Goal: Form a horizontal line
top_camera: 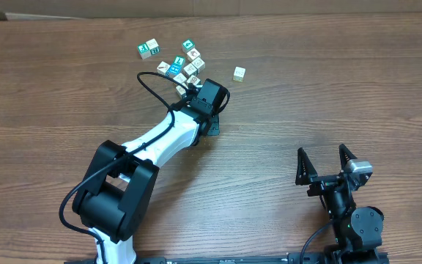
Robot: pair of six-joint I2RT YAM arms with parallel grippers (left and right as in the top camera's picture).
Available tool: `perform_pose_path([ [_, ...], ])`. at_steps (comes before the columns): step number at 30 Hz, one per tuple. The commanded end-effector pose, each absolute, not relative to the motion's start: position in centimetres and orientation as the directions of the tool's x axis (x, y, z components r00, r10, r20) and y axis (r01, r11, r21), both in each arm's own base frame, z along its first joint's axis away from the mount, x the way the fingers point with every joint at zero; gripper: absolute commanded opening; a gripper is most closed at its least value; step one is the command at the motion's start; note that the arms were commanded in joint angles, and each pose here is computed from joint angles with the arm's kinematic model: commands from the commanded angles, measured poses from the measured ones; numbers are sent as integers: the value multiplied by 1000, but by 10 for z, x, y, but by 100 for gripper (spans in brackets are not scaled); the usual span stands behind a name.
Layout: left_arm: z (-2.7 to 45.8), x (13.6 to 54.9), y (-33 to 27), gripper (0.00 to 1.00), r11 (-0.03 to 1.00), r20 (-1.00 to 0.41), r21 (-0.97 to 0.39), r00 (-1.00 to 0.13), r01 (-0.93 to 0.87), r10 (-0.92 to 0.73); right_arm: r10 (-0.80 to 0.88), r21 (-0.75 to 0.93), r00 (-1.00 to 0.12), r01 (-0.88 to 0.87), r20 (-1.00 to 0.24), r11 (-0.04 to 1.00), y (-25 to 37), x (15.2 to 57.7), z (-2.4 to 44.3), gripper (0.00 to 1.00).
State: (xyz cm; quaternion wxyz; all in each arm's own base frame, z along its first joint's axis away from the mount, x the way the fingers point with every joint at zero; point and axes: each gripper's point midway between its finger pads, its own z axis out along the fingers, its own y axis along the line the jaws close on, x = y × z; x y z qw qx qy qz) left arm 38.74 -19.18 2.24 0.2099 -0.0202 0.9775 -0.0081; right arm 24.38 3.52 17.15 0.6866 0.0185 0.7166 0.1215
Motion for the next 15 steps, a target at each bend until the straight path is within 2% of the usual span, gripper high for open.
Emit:
perform_pose_path([
  [1, 13, 385, -185, 28, 999, -398, 4, -917, -37, -32, 190, 195, -50, -131, -980, 972, 33, 244, 170, 100],
  [5, 13, 385, -185, 31, 999, -397, 5, -917, -37, -32, 190, 195, -50, -131, -980, 972, 33, 244, 170, 100],
  [8, 13, 385, -185, 47, 999, -397, 5, -917, -37, -32, 190, 195, -50, -131, -980, 972, 33, 244, 170, 100],
  [11, 13, 385, -185, 55, 999, -397, 5, -917, -37, -32, 190, 195, -50, -131, -981, 972, 33, 244, 170, 100],
  [15, 16, 390, -186, 55, 999, -414, -8, -909, -41, -40, 190, 195, -50, -131, -980, 972, 33, 244, 170, 100],
])
